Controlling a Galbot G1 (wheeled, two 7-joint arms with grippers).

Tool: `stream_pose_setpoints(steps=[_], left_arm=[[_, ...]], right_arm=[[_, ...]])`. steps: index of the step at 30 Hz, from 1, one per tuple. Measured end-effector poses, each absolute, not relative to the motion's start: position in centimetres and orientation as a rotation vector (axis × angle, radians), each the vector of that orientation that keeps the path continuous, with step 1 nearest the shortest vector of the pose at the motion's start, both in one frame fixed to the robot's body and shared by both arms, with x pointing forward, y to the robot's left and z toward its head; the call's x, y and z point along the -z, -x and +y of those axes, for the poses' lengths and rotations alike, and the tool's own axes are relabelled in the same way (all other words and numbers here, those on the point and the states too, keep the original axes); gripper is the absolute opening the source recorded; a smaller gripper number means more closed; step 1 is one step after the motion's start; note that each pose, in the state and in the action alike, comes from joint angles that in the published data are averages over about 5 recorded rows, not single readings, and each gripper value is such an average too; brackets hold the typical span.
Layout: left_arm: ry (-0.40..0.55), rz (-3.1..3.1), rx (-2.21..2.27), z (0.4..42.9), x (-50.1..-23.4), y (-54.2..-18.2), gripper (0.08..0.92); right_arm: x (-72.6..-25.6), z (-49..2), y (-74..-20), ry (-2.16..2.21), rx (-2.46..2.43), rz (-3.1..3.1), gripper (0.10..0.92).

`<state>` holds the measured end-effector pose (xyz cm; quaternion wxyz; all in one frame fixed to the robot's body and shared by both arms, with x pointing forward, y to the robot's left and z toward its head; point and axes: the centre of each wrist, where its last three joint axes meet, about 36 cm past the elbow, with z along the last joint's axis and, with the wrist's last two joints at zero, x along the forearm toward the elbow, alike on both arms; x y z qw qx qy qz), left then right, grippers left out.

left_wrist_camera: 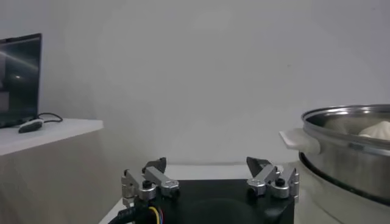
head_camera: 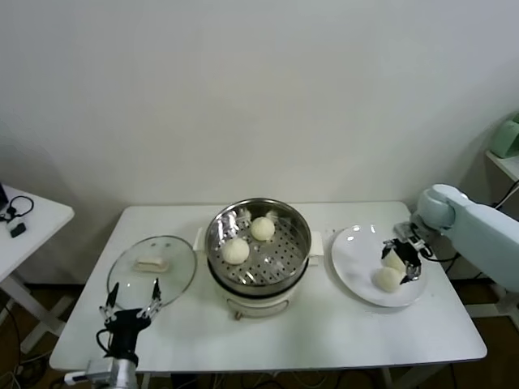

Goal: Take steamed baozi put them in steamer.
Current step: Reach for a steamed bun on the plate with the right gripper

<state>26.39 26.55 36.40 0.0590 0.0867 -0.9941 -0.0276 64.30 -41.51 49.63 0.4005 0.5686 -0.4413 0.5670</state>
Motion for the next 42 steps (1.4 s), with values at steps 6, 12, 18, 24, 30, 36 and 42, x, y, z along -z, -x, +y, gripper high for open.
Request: stream_pose_setpoints(steps=[6,12,18,24,30,36,42], left_arm=[[-0.262,-3.001,0.084,26.6,-36.1,-26.2,0.823],[-0.264,-2.999,0.085,26.6,-36.0,-26.2,0.823],[-0.265,-2.995,0.087,26.7,-35.8,-26.2,0.823],[-0.267,-2.995,0.087,26.7,-35.8,-26.2,0.823],[-0.266,-2.998,0.086,26.7,-36.0,-26.3,0.823],[-0.265,-2.998,0.085,26.6,-36.0,-26.4,0.823],[-0.262,-2.997,0.086,26.6,-36.0,-26.4,0.823]], right_arm=[[-48.0,-41.5,-64.3,-1.426,-1.443,-1.097,0.823],[-46.6,-41.0,-64.5,-1.426,-1.448,-1.083,0.823],[-45.8,-40.2,-64.9,-1.428,-1.453,-1.071,0.823],[-45.3,-39.7,-65.2,-1.431,-1.457,-1.065,0.812],[-45.0,-39.6,-65.1,-1.431,-1.458,-1.063,0.760],[-45.0,-39.7,-65.1,-1.430,-1.459,-1.064,0.729],[-45.1,-39.8,-65.0,-1.430,-1.462,-1.066,0.697]])
